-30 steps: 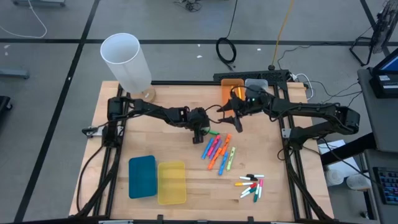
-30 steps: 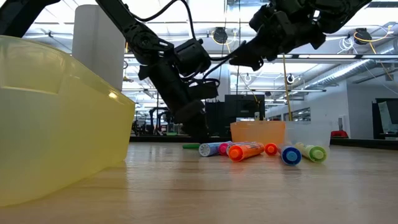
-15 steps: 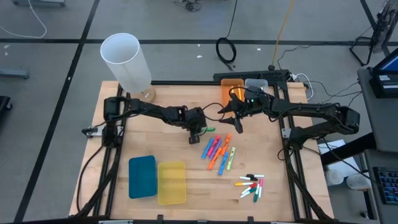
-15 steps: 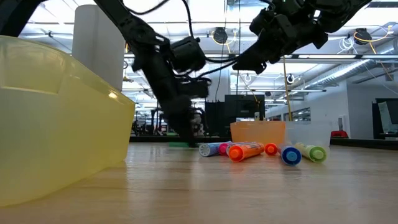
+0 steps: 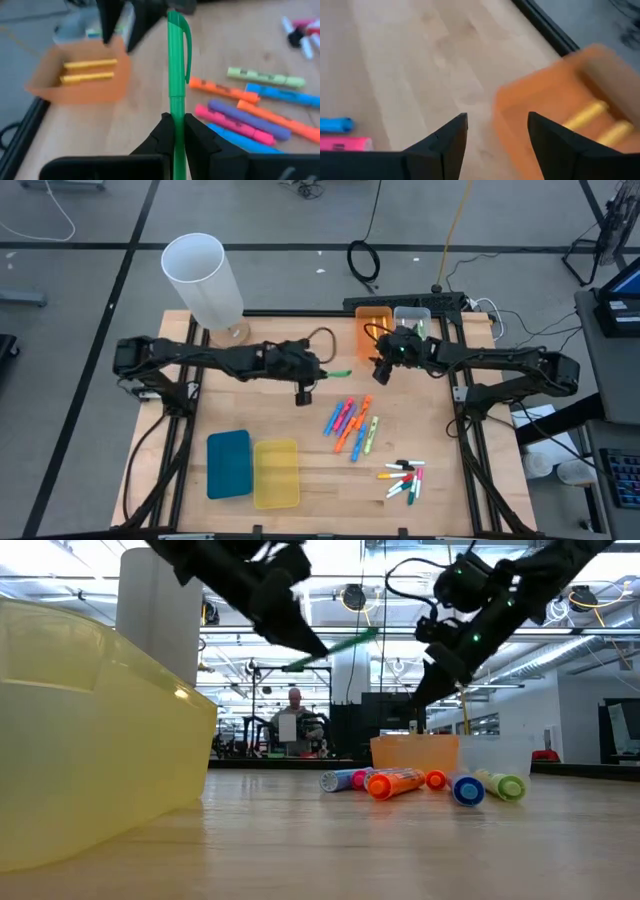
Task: Pick & Place Markers
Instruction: Put the green pen into the orange bin
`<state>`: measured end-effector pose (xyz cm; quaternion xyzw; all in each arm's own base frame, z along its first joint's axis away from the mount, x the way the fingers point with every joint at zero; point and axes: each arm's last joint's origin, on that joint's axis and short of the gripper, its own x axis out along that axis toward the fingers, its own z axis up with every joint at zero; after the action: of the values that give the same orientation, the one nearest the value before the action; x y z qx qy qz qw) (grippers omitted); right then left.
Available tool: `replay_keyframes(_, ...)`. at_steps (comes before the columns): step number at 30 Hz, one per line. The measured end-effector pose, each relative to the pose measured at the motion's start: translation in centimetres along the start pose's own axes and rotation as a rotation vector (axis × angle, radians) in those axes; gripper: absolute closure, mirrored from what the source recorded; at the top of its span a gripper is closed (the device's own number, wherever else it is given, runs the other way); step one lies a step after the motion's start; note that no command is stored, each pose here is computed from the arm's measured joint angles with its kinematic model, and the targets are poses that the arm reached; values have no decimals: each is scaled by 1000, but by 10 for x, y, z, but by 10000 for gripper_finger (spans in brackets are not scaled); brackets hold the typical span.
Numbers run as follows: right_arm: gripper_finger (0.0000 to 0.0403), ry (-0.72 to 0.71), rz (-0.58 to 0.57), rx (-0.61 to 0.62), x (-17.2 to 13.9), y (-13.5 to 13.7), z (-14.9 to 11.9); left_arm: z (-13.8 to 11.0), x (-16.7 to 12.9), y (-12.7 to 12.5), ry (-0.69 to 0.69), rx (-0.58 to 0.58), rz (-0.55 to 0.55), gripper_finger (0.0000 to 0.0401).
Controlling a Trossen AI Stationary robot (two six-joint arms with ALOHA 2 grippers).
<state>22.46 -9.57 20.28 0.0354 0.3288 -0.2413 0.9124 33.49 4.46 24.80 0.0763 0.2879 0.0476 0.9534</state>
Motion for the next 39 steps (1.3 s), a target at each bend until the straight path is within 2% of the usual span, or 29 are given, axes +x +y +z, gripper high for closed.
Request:
replay_keyframes(5,207,-257,163,-21,4,7,-9,-10,-12,10,-272,-24,-50,378)
replay_keyframes(9,207,-571,314,-45,-6,18,-5,-26,-14,14,-432,-43,-110,378)
replay_keyframes(12,207,-729,349,-68,-11,29,-2,-31,-16,15,-493,-51,-116,378)
replay_keyframes(14,206,-794,376,-85,-14,37,1,-35,-15,14,-486,-57,-119,379)
replay_keyframes(22,193,-819,406,-164,3,59,29,-34,-16,14,-493,-56,-125,379)
replay_keyframes(31,133,-819,466,-107,20,68,51,-34,-16,13,-490,-56,-129,381)
replay_keyframes(35,141,-833,465,-120,19,71,58,-34,-16,12,-493,-50,-133,382)
replay_keyframes(39,179,-844,462,-126,18,70,59,-34,-16,12,-492,-49,-132,400)
